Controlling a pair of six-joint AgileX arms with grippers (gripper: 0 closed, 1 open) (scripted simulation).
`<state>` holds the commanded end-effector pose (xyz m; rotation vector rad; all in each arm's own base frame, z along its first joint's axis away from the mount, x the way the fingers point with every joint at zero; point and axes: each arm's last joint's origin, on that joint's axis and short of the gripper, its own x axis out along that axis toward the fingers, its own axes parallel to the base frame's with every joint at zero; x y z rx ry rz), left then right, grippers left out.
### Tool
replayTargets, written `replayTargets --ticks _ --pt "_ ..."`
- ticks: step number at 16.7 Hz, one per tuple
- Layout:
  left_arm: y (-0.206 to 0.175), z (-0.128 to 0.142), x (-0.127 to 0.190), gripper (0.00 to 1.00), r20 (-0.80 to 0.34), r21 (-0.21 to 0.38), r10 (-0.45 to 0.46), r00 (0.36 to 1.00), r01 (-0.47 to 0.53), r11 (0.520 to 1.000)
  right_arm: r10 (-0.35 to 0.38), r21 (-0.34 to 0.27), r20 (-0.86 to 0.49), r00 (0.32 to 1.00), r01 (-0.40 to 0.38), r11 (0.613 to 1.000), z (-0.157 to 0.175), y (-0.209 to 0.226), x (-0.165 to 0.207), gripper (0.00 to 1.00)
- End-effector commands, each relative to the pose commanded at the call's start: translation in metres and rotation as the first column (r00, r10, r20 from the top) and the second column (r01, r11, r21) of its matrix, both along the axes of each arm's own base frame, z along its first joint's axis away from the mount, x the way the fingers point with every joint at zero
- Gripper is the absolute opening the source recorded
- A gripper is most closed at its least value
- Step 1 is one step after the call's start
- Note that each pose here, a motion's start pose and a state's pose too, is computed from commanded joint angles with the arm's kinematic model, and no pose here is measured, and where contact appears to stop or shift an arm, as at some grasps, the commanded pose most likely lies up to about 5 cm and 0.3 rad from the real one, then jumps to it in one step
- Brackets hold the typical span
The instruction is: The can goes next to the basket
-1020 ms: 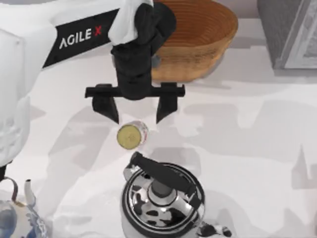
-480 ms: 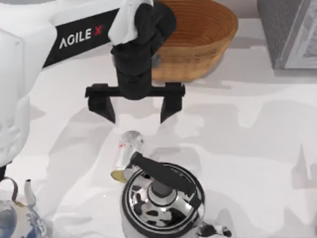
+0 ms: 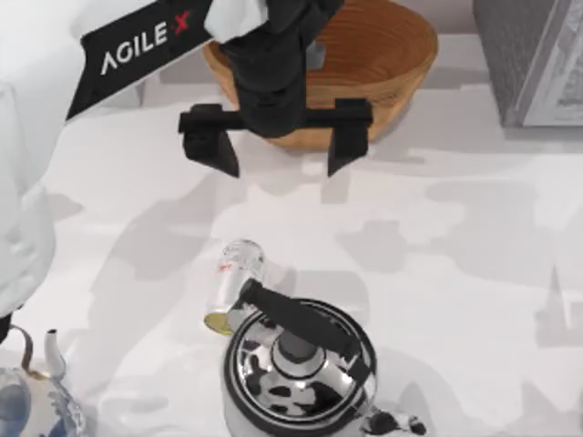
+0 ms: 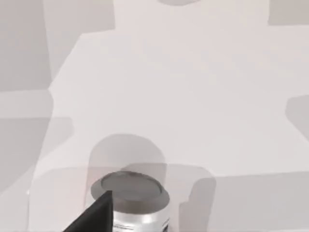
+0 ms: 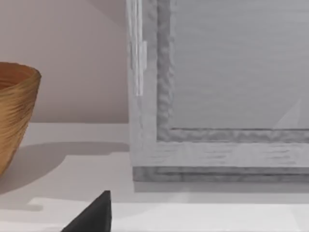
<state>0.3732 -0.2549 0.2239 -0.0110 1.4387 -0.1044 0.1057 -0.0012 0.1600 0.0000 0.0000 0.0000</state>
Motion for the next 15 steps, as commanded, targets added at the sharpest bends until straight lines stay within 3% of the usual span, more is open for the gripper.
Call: replayTargets --ticks 8,15 --pt "0.012 -0.010 -0.007 1.00 -0.142 0.068 0.020 0.990 -0.010 0.998 0.000 0.000 0.000 1.000 0.000 1.000 0.000 0.000 0.000 1.00" --pt "0.022 -0.014 0.000 1.00 -0.127 0.080 0.047 0.991 -0.037 0.996 0.000 0.000 0.000 1.000 0.000 1.000 0.000 0.000 0.000 1.00"
